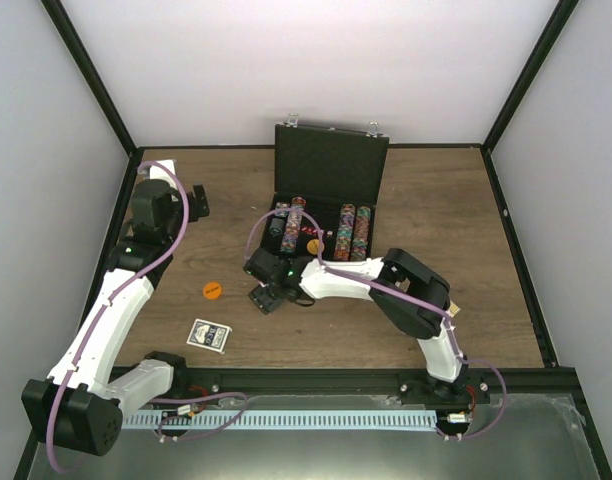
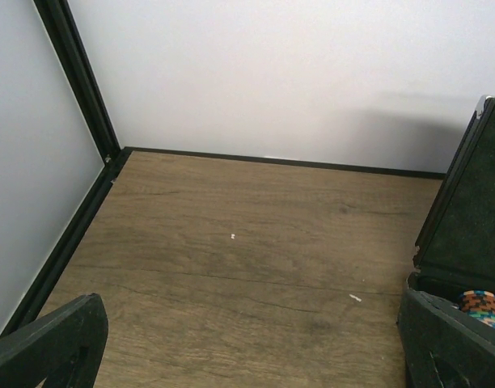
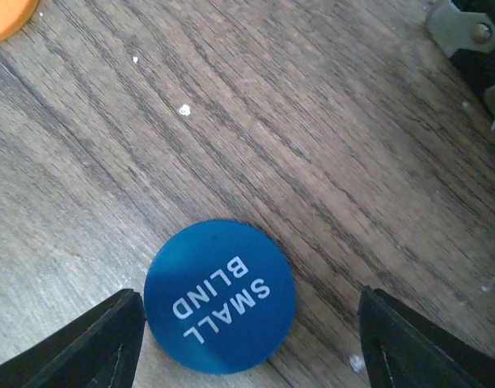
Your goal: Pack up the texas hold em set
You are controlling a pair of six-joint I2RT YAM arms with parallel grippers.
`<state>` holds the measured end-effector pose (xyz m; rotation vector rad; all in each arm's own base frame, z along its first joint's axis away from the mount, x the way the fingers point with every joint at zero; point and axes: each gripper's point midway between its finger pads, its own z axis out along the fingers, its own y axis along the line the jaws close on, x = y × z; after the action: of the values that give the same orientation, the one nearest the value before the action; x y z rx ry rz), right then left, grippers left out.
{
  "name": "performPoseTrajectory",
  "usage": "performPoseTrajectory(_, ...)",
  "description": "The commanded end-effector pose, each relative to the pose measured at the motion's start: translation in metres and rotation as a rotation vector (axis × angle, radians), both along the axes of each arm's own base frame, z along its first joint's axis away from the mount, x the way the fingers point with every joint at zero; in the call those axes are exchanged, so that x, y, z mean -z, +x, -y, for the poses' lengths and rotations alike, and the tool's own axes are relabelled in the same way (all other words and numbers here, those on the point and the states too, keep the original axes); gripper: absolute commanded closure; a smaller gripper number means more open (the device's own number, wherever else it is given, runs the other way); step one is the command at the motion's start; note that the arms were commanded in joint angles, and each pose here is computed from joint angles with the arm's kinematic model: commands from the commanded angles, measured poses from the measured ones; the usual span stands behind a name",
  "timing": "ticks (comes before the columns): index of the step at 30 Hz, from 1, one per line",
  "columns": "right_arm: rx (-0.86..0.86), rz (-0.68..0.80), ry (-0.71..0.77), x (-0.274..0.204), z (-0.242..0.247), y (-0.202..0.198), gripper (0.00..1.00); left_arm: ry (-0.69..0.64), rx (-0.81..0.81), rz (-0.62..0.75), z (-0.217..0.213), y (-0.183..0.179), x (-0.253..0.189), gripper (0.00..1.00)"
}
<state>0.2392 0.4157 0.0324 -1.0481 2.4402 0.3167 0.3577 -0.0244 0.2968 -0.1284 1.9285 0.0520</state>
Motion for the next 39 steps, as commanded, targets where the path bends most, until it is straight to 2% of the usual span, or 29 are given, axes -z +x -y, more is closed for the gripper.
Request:
performPoseTrajectory(1,-0.018,0.005,-0.029,0.001,-0.005,0.004,0.25,-0.016,0.01,0.026,0.003,0.0,-0.006,0.0)
performPoseTrajectory(9,-0.08,0.003,-0.067,0.012,-0.015,-0.008,0.24,-0.017,0.012,0.02,0.003,0.001,-0.004,0.0)
performPoseTrajectory(24,-0.052,0.032,-0.114,0.021,-0.007,-0.005,0.4,-0.022,0.02,0.018,0.005,0.002,-0.003,0.0)
performPoseTrajectory(27,-0.037,0.044,-0.113,0.019,-0.006,-0.002,0.4,-0.023,0.02,0.019,0.005,0.002,-0.003,0.0)
performPoseTrajectory(39,-0.006,0.032,-0.092,0.017,-0.006,-0.002,0.54,-0.026,0.025,0.015,0.006,0.002,-0.002,0.0)
